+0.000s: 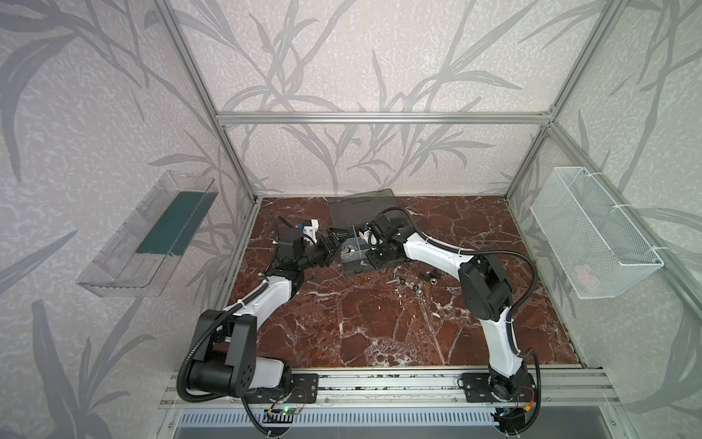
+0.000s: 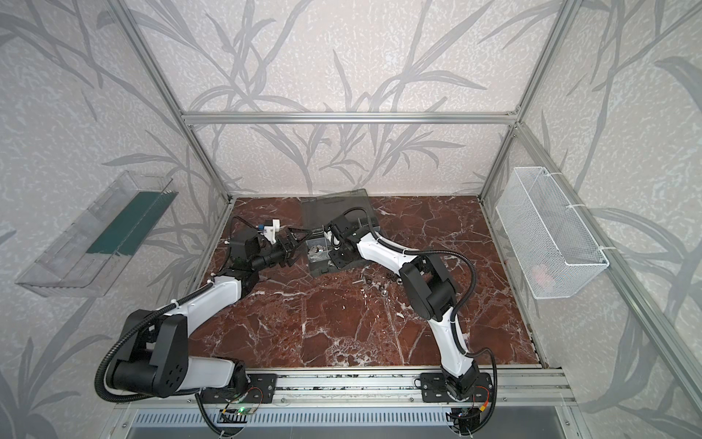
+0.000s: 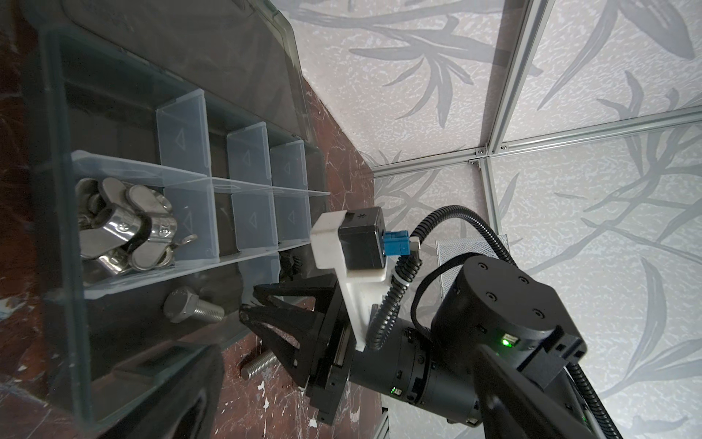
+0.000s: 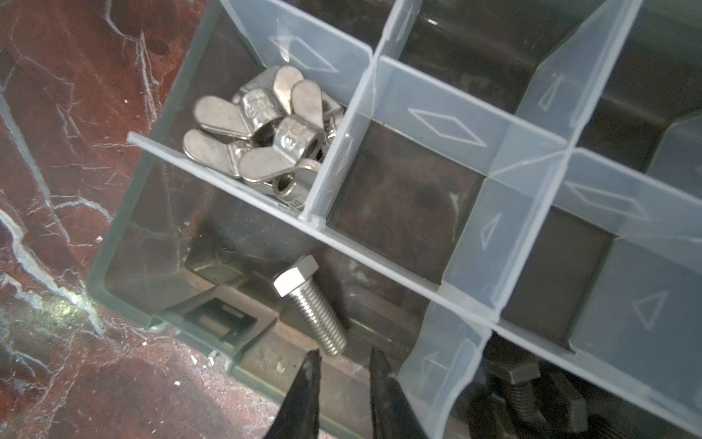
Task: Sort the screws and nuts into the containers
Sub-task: 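Lift the silver bolt and carry it over the box with the right gripper, then open the right gripper to drop the bolt into the bolt compartment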
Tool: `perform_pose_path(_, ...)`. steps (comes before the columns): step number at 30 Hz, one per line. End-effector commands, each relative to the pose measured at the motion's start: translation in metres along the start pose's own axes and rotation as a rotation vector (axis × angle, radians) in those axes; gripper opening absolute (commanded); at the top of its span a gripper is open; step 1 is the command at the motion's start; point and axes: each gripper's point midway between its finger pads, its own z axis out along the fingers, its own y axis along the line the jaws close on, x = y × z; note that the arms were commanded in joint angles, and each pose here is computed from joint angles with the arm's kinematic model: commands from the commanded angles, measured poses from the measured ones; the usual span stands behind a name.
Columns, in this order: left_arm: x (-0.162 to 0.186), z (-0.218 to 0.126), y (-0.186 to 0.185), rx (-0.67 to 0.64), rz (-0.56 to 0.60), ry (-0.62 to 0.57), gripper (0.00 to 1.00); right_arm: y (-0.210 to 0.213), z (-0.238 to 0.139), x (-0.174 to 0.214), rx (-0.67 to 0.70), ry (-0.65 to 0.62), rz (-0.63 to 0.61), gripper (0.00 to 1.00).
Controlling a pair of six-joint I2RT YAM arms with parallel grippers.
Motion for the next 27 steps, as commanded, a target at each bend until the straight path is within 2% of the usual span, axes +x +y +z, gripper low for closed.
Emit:
perform_pose_path(1,-0.001,0.001,-0.004,0.022,0.000,0.007,0.99,-0.002,-0.003,-0.005,0.004,-0.002,0.003,0.26)
perform_pose_path(16,0.007,0.002,-0.014,0.037,0.035,0.024,1.00,-0.006,-0.047,-0.007,0.020,-0.068,0.029,0.30)
perform_pose_path(27,0.026,0.002,-0.027,0.009,0.135,0.055,0.99,-0.013,-0.072,0.024,0.049,-0.061,0.077,0.44)
